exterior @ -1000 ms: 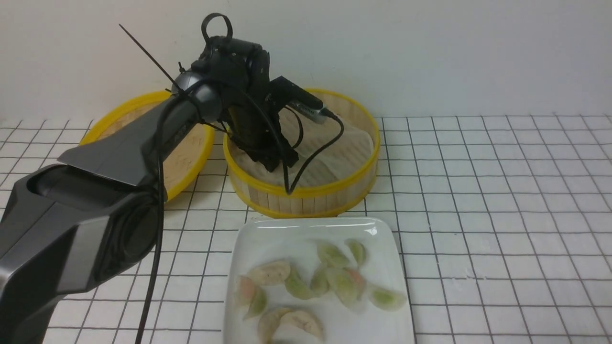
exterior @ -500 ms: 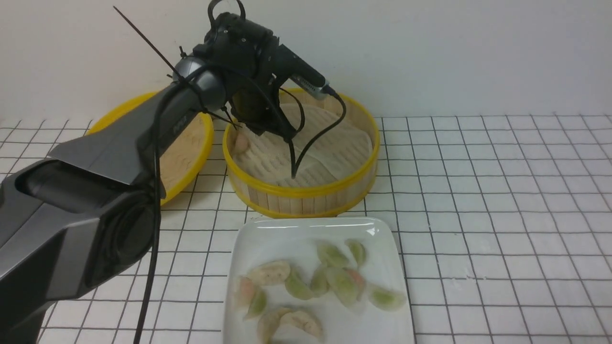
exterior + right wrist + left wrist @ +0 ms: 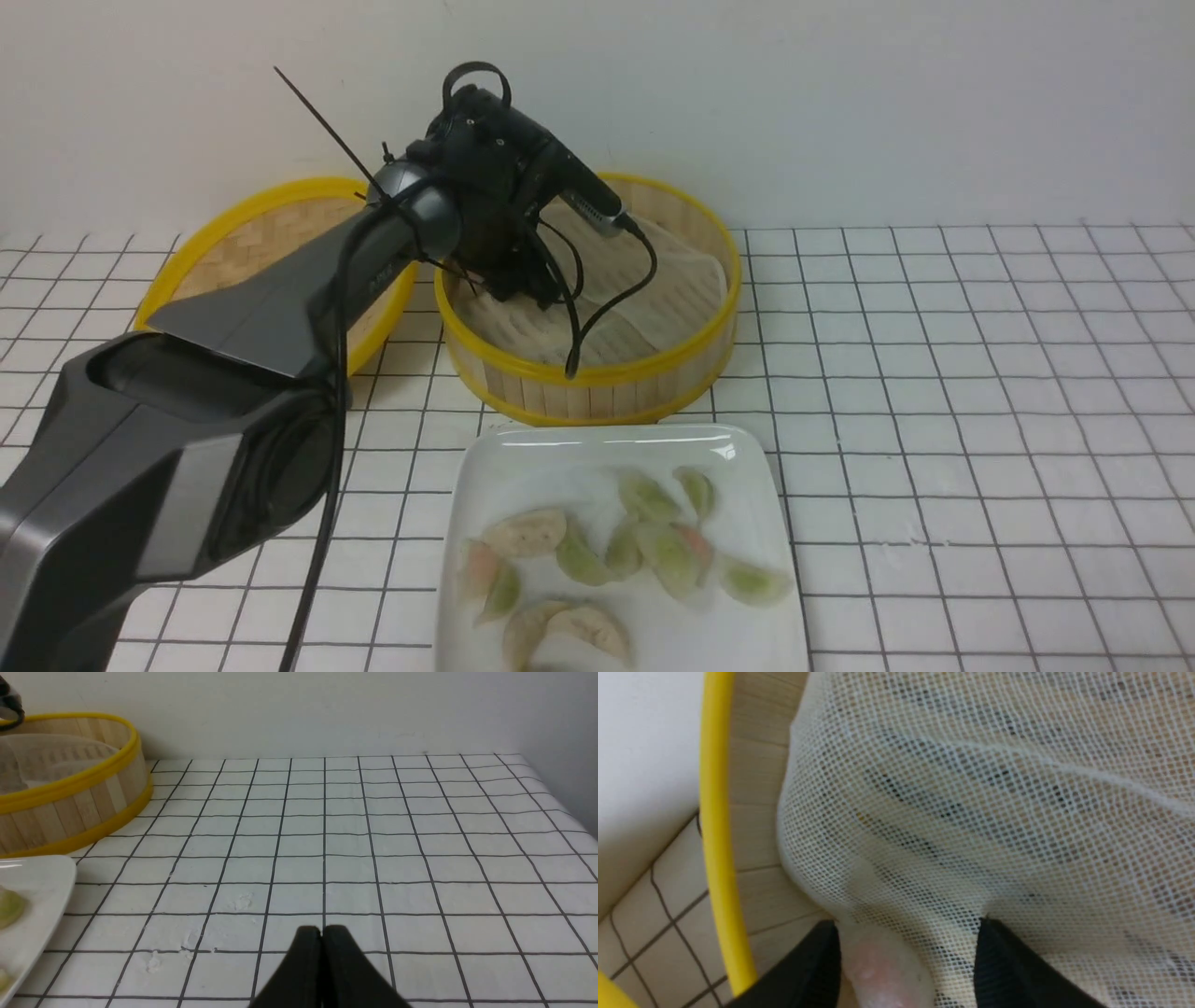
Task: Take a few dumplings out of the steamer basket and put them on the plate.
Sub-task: Use the left arm to grab a dumpling from the steamer
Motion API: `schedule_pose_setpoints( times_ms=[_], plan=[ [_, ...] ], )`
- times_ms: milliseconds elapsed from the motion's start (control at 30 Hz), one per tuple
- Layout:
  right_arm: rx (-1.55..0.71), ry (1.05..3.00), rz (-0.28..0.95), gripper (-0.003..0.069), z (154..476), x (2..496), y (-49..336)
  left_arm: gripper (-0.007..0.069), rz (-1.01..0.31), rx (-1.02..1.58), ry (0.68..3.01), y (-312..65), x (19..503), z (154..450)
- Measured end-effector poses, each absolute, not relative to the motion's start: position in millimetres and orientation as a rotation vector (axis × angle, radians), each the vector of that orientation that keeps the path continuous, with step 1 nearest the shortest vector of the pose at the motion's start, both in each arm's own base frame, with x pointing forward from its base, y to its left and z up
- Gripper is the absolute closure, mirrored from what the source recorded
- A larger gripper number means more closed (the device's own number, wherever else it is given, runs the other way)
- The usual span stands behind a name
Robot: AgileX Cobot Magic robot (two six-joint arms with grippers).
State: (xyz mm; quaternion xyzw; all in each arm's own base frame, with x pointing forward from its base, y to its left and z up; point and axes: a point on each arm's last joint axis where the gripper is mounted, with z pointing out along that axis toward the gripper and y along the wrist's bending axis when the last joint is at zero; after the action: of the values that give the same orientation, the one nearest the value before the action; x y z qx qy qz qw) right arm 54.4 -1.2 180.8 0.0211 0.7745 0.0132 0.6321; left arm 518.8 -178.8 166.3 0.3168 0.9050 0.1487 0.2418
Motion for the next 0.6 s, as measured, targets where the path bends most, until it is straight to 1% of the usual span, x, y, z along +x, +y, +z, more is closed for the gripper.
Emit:
schedule_pose_setpoints(
  times_ms=[167, 400, 500, 600],
  plan=[
    [0.048, 1.772, 0.03, 0.0673, 180.8, 54.4, -1.2, 0.027, 0.412, 0.855, 2.495, -178.3, 517.7, 164.1],
    [0.048, 1.772, 0.03, 0.0673, 180.8, 54.4, -1.2, 0.0276, 0.387, 0.725, 2.553, -177.8, 516.7, 160.5],
    [0.048, 1.772, 0.03, 0.0673, 180.8, 54.4, -1.2, 0.0328, 0.346, 0.705, 2.573, -179.9, 515.6, 159.1],
    [0.048, 1.772, 0.03, 0.0673, 180.8, 54.4, -1.2, 0.044, 0.321, 0.686, 2.582, -177.4, 516.5, 159.8]
  ],
)
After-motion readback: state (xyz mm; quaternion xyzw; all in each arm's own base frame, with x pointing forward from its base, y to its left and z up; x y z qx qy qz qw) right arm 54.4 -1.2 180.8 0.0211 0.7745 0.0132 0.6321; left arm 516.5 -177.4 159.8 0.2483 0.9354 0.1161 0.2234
